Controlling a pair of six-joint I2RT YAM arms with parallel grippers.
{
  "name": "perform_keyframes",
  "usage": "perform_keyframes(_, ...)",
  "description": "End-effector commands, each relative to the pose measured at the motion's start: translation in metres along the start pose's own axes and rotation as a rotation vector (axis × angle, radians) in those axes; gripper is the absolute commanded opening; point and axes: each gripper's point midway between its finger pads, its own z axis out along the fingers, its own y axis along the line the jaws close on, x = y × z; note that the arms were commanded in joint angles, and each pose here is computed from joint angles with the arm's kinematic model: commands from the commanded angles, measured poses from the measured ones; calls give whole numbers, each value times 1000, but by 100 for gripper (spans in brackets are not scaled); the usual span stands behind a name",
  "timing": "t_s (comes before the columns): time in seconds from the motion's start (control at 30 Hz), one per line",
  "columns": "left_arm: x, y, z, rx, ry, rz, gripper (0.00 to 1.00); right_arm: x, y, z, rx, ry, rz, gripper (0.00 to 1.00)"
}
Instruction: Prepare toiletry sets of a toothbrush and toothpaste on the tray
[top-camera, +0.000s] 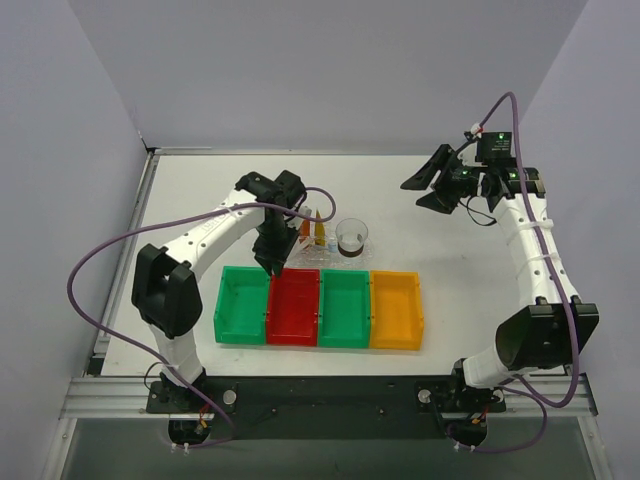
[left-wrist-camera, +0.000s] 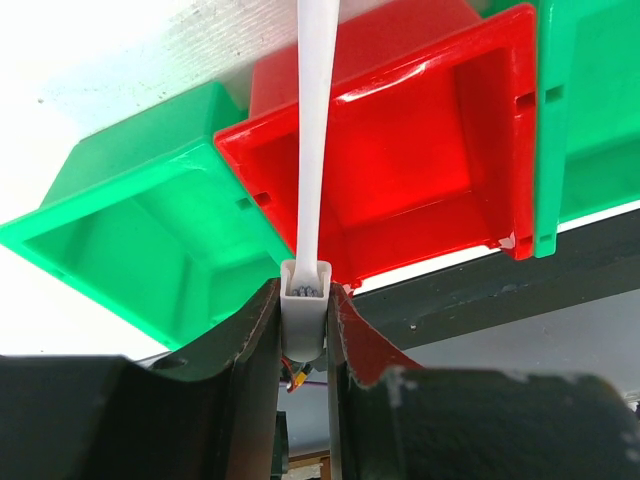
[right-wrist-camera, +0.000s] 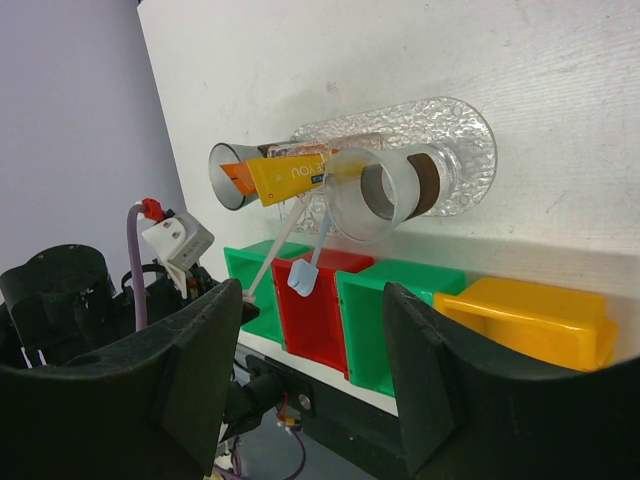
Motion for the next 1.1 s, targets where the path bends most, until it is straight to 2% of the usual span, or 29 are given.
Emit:
perform_keyframes(0.0,25,2,-17,-2,111,-32,0,-9,7,-5,-24,-12,-16,54)
perform_keyframes(0.23,20,2,-15,10,111,-45,0,-11,7,-3,-23,-8,-11,54)
perform_keyframes(0.5,14,1,-12,23,115,-61,8,-15,4,0,-19,-9,-4,54)
perform_keyframes(0.87,6,2,-15,15,93,-64,39,-15,3,4,-18,2,3,54)
perform_keyframes(1.07,4,5,-17,0,79,-64,50,-16,3,4,-19,1,7,54)
